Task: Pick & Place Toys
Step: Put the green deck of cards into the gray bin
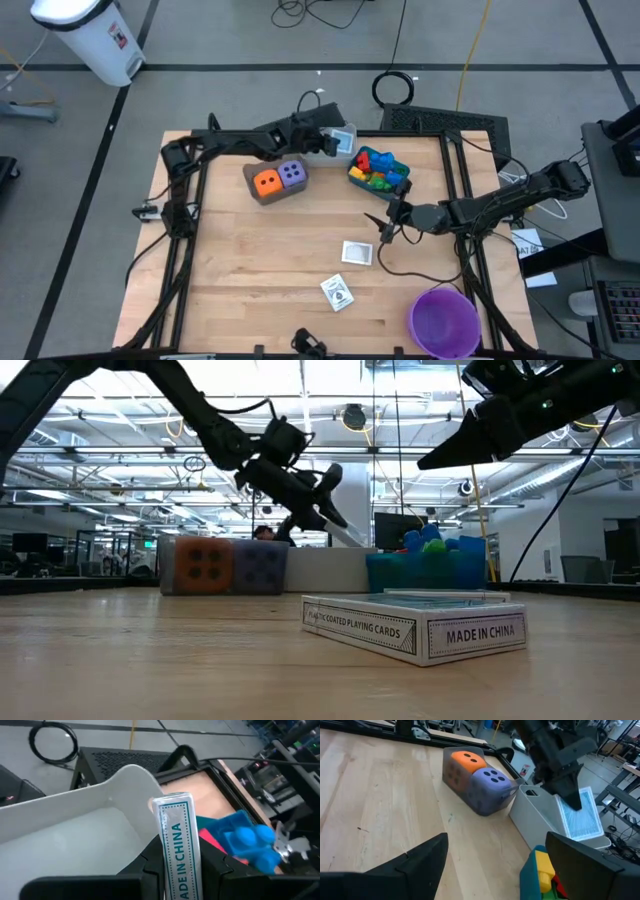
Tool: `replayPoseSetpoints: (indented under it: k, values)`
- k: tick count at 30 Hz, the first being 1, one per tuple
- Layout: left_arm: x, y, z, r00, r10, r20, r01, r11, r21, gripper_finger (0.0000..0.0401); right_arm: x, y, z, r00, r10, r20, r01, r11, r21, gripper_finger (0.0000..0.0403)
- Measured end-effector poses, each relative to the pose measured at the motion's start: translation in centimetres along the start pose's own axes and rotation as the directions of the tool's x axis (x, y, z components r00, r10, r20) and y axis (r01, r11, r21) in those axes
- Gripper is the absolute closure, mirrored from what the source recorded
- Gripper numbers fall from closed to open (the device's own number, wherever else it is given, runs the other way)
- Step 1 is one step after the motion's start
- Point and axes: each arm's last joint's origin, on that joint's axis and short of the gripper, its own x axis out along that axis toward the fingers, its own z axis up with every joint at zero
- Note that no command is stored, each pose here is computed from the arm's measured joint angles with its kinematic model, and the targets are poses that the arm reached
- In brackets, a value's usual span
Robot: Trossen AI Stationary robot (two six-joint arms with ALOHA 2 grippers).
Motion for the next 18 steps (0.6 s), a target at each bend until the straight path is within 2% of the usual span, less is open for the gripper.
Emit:
replayPoseSetpoints:
  k: [10,18]
  values:
    - [0.52,0.34,-0.68,0.996,0.080,0.025,-0.080,0.997,-0.017,0.0325,0.00,0.00,0.00,1.000,0.000,0.000,0.000,1.000,-0.016,0.0078]
    - [0.54,0.01,-0.49,0.996,0.063,0.056,-0.063,0.998,-0.006,0.0179,0.00,0.00,0.01,1.000,0.000,0.001,0.000,1.000,-0.015,0.0078]
